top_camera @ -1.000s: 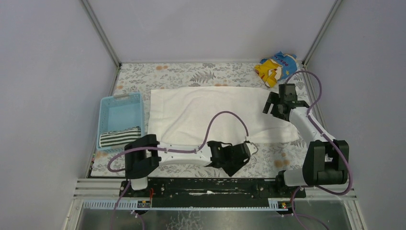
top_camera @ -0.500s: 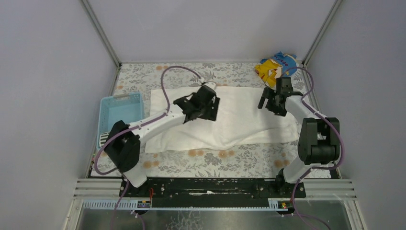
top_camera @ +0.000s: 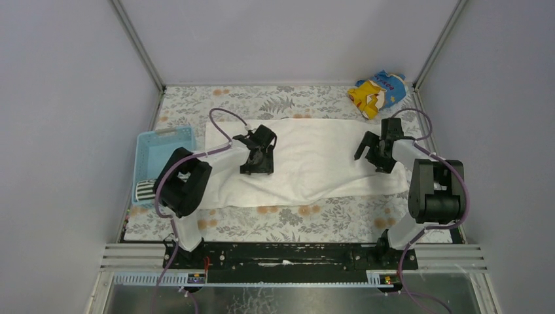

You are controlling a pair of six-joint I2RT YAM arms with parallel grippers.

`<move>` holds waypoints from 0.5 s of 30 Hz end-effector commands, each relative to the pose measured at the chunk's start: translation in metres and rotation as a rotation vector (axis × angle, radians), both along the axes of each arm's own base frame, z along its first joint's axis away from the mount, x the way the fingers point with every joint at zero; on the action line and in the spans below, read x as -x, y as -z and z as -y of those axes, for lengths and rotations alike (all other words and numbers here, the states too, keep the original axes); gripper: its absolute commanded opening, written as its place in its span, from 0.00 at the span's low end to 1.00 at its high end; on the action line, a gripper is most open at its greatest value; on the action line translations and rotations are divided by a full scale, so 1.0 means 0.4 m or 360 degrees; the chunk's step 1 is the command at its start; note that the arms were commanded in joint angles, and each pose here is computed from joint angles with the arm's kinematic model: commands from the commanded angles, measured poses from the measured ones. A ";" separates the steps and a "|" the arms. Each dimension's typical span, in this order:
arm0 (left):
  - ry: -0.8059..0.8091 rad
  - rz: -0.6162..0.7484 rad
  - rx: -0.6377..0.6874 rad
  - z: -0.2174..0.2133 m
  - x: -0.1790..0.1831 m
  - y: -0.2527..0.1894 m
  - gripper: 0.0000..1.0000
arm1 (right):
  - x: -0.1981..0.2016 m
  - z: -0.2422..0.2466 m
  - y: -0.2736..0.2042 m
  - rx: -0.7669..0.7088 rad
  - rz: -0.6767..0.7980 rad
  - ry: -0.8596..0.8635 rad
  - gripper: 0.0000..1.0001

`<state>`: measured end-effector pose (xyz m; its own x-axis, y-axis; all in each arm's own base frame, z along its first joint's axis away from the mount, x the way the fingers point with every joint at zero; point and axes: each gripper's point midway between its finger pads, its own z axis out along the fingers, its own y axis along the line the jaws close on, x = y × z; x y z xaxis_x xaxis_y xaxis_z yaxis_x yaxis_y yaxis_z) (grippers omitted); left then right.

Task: Roll the towels
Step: Flatten out the towel at the center of the board.

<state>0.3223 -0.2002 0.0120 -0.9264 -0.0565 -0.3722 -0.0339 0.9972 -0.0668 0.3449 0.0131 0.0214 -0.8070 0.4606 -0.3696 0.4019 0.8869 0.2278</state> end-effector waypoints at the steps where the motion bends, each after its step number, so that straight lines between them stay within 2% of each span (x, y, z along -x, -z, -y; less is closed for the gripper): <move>1: -0.0100 -0.0279 0.0010 -0.053 0.160 0.056 0.68 | 0.096 0.020 0.023 -0.0025 -0.0112 0.0128 0.99; 6: -0.0127 -0.0404 0.0150 -0.060 0.304 0.050 0.69 | 0.184 0.055 0.023 0.0003 -0.0149 0.0281 0.99; 9: -0.0102 -0.0411 0.0253 -0.045 0.352 0.018 0.71 | 0.210 0.082 -0.002 0.0073 -0.0110 0.0329 0.99; 11: -0.0078 -0.0364 0.0328 -0.028 0.343 -0.023 0.73 | 0.196 0.093 -0.036 0.0112 -0.0031 0.0313 0.99; 15: -0.0027 -0.0164 0.0315 -0.026 0.239 -0.143 0.80 | 0.129 0.100 -0.119 0.0141 0.0119 0.0214 1.00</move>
